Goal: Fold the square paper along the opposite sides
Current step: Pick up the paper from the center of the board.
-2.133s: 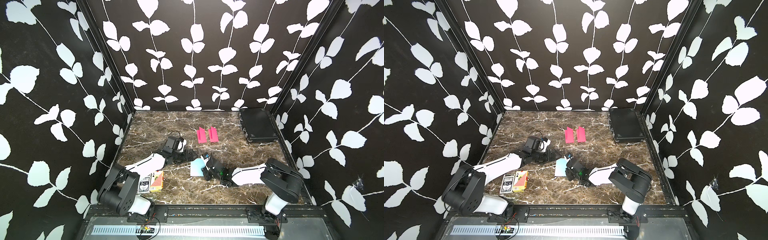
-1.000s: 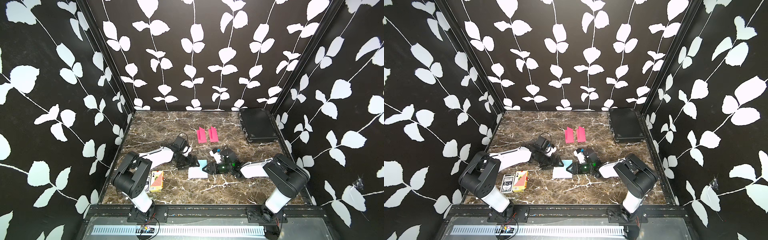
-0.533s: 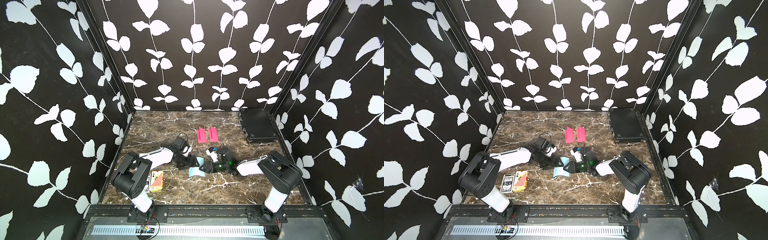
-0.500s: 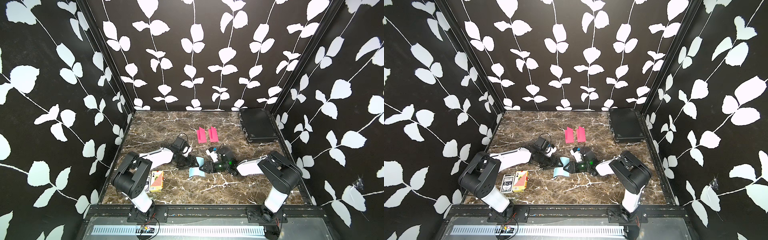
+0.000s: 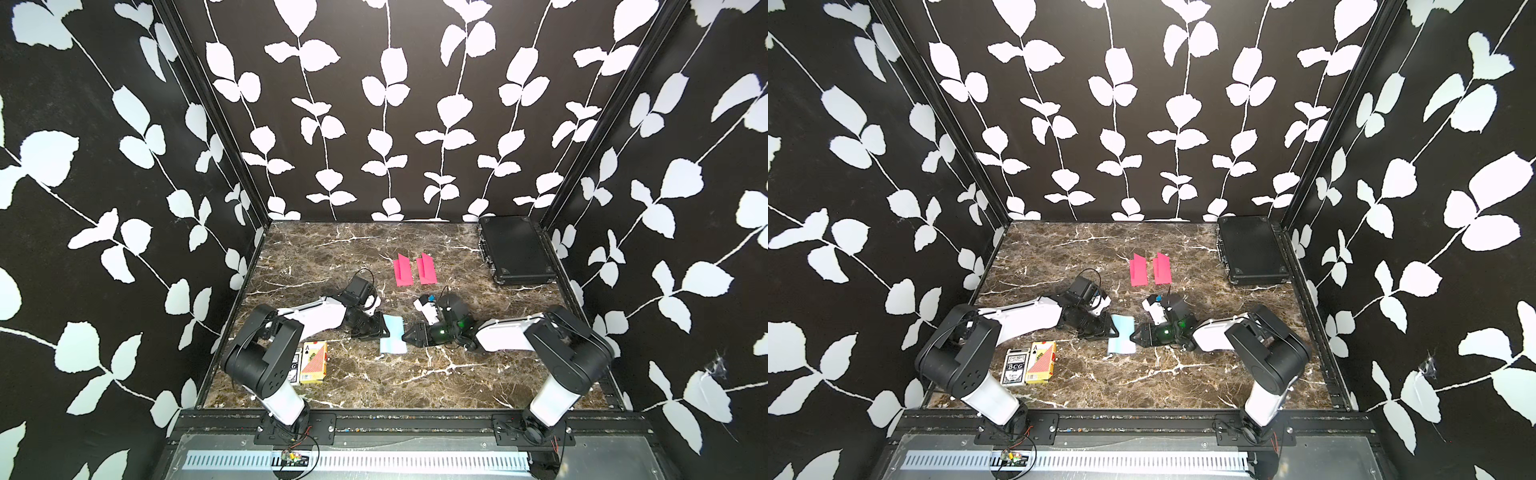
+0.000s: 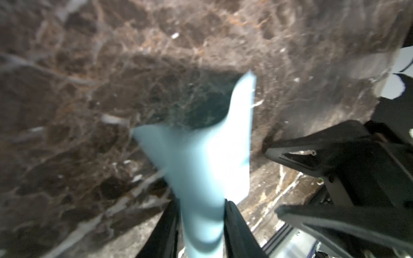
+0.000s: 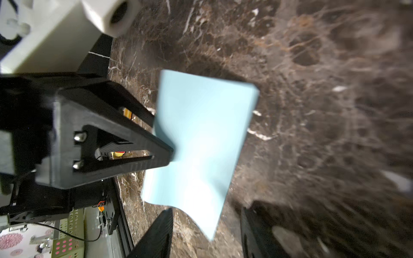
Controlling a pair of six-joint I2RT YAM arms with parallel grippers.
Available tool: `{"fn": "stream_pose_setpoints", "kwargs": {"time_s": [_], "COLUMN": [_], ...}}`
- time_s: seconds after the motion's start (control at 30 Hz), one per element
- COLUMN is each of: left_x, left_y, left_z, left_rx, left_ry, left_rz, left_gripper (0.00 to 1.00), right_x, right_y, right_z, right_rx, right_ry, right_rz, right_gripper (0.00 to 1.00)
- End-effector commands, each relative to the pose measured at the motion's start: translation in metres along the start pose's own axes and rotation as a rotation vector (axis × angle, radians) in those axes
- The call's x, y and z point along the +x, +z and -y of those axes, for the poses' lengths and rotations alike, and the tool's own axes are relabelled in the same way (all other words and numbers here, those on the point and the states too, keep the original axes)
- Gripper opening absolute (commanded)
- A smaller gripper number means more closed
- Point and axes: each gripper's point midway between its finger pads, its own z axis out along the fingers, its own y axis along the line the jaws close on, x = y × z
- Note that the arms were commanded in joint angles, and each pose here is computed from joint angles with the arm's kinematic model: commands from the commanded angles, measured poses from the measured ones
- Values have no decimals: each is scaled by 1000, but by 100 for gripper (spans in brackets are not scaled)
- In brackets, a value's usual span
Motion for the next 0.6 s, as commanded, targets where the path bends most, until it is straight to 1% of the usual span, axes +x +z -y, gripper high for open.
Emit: {"fn": "stream_pose_setpoints", "kwargs": {"time_s": [0.0, 0.03, 0.1, 0.2, 0.27, 0.4, 0.57], "left_x": [-14, -17, -25, -34, -36, -38, -37], "left_y": [-26, -34, -49, -68, -76, -80, -83], "left_z": [35, 48, 66, 86, 97, 104, 107], "left_rx": [132, 200, 293, 386, 442, 478, 496], "left_ry": [69, 81, 95, 125, 144, 156, 163], "left_rz": [86, 100, 146, 195, 211, 220, 226], "left_gripper": [29, 29, 29, 29, 29, 29, 29], "right_x": [-16, -27, -45, -65, -75, -86, -92], "right_y": [-22, -31, -42, -57, -66, -78, -81], "right_z": [1, -6, -16, -36, -49, -71, -78], "right_rx": [16, -20, -122, -278, -346, -440, -458], "right_ry": [19, 17, 45, 76, 68, 51, 43], "right_rz": [62, 97, 139, 172, 198, 226, 231], "right_gripper": [54, 54, 55, 57, 58, 60, 60]}}
